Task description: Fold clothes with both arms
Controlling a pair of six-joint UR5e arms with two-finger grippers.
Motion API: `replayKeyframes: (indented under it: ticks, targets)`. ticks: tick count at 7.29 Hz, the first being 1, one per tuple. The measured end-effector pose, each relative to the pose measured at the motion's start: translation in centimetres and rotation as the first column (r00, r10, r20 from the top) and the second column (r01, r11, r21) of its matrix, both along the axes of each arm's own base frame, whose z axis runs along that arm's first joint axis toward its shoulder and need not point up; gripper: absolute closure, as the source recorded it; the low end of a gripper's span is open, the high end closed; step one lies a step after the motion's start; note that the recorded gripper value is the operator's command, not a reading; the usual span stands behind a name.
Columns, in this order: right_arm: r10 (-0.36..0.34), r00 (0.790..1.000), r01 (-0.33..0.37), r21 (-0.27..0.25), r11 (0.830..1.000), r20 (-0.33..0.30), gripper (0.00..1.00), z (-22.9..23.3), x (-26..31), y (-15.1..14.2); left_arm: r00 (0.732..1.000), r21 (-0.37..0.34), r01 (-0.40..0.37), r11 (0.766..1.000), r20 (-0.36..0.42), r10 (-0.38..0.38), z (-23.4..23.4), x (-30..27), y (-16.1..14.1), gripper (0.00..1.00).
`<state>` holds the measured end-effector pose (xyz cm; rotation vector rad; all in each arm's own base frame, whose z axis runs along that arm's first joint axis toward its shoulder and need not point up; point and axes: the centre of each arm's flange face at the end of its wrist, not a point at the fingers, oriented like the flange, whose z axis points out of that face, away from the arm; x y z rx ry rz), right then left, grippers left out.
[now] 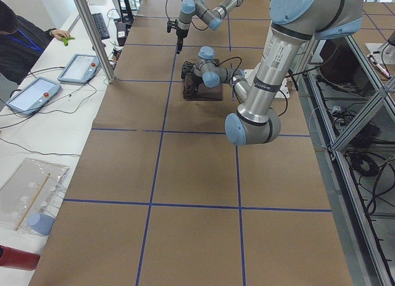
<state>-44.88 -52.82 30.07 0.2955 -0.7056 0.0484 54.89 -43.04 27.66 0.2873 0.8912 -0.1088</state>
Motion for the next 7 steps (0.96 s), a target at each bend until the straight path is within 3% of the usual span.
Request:
replayKeyframes:
  ticks: [7]
  targets:
    - [0.002,1.000,-0.002,0.000,1.000,0.000,0.00,0.0,0.1,-0.1,0.996,0.014,0.090,0.996,0.026,-0.090,3.2,-2.8,-7.5,0.00]
